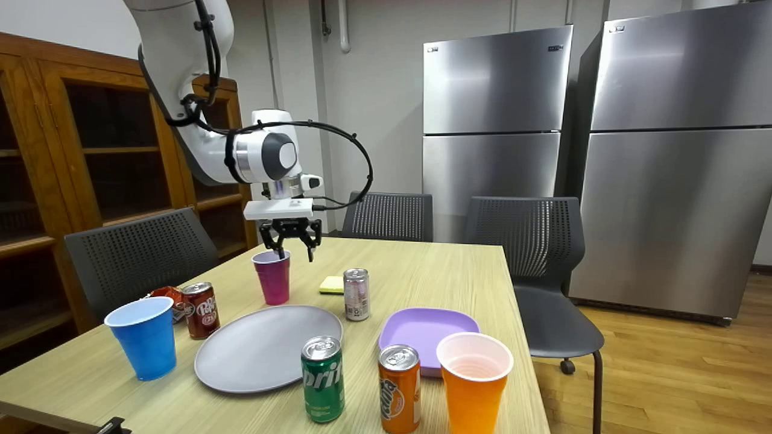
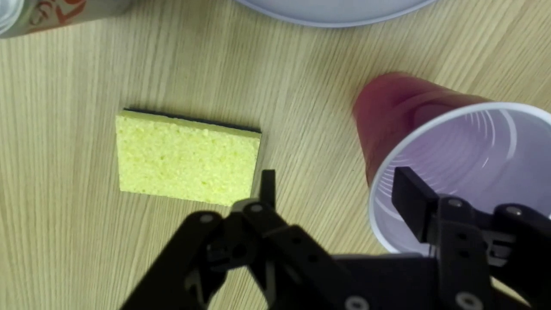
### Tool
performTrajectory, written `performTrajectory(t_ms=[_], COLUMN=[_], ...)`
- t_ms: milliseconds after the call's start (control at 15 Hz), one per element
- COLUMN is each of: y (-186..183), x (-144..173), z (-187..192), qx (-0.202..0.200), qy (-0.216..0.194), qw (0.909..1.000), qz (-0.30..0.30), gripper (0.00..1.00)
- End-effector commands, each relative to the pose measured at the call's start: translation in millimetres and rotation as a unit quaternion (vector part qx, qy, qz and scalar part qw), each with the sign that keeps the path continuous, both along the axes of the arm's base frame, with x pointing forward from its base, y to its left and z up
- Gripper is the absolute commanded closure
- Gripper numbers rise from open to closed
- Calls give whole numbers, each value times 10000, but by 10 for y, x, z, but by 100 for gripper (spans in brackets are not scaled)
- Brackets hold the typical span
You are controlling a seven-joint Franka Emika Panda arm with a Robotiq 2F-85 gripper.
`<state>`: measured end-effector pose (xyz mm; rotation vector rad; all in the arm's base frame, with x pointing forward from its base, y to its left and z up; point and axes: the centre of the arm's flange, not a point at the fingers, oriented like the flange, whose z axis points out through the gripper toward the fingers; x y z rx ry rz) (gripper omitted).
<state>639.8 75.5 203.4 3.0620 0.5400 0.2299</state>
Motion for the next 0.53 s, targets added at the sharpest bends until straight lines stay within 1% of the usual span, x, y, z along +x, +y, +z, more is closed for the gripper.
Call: performTrajectory(t_ms=[0, 333, 400, 467], y=[67, 103, 109, 116], x=[62, -13, -30, -49], z=[57, 72, 76, 84], qx=[-50, -40, -38, -37], qy=[66, 74, 69, 65], qw=[10000, 10000, 10000, 10000], qz=[20, 12, 5, -4], gripper=[58, 97, 100, 100])
